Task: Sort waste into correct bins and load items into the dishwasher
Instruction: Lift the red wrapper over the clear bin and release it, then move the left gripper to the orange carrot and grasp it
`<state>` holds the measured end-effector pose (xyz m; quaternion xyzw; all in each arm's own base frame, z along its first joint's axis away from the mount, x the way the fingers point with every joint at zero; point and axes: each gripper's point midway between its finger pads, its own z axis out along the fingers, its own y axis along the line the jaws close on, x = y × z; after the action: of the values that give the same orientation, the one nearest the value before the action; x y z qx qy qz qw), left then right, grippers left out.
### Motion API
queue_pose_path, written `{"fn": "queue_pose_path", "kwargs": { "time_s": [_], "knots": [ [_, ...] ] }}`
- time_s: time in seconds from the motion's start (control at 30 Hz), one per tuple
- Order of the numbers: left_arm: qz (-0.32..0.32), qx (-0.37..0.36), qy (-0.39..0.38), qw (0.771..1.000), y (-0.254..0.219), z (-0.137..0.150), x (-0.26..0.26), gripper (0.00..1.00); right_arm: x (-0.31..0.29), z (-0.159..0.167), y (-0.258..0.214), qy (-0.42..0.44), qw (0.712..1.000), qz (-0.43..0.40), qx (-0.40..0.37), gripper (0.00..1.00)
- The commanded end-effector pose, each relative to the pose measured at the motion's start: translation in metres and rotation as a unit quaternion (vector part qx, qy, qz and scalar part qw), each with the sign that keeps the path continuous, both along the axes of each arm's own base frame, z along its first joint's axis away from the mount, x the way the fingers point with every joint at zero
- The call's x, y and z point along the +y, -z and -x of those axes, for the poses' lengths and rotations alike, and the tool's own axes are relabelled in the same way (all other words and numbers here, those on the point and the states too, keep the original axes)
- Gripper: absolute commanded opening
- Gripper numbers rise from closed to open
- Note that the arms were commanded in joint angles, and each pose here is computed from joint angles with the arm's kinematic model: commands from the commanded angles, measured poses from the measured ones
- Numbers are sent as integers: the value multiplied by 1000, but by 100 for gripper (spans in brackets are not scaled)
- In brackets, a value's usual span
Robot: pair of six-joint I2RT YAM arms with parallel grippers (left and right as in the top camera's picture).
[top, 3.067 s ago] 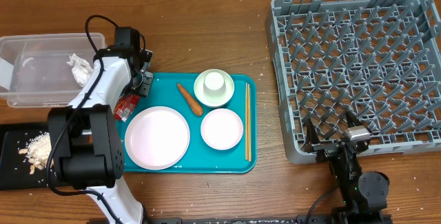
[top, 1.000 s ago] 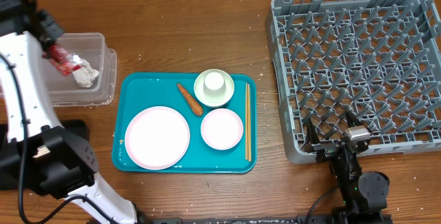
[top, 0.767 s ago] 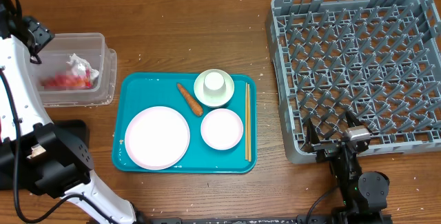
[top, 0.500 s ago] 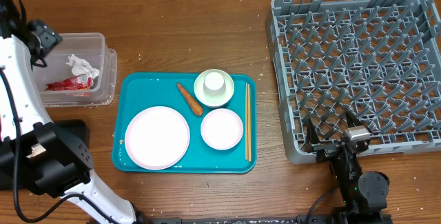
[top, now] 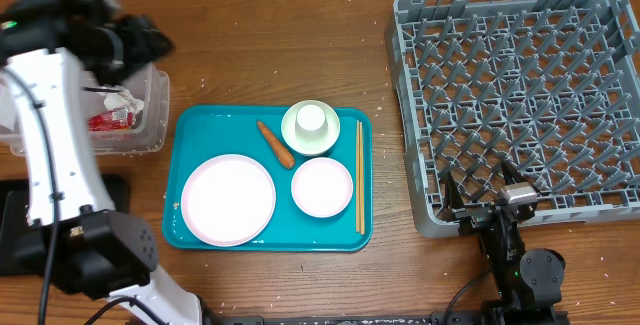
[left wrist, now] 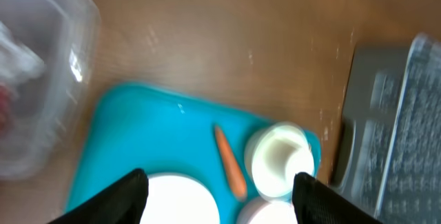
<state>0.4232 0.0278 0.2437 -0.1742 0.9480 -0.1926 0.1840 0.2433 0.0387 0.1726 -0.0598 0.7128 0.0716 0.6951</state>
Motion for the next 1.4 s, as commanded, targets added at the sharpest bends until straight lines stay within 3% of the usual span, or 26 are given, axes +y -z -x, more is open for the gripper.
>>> {"fn": "queue_pose_path", "kwargs": {
  "time_s": [0.0,0.2,0.33,0.57,1.0,1.17,1.23,1.37],
  "knots": [
    [-9,66,7,998,26,9,-29,68,-1,0,2,2,1000,1,-3,100],
    [-4,158,34,987,74,26,-87,57,-1,0,2,1,1000,1,-3,100],
    [-31,193,-7,981,103,33,-93,58,-1,0,2,1,1000,1,-3,100],
    [-25,230,-45,972,140,45,-96,57,-1,0,2,1,1000,1,-3,100],
    [-17,192,-51,980,169,31,-129,49,-1,0,2,1,1000,1,-3,100],
    [-58,177,-66,980,171,28,-134,31,-1,0,2,1,1000,1,-3,100],
    [-78,173,-79,979,173,26,-127,7,-1,0,2,1,1000,1,-3,100],
    [-93,169,-111,975,173,22,-113,4,-1,0,2,1,1000,1,-3,100]
  ]
}}
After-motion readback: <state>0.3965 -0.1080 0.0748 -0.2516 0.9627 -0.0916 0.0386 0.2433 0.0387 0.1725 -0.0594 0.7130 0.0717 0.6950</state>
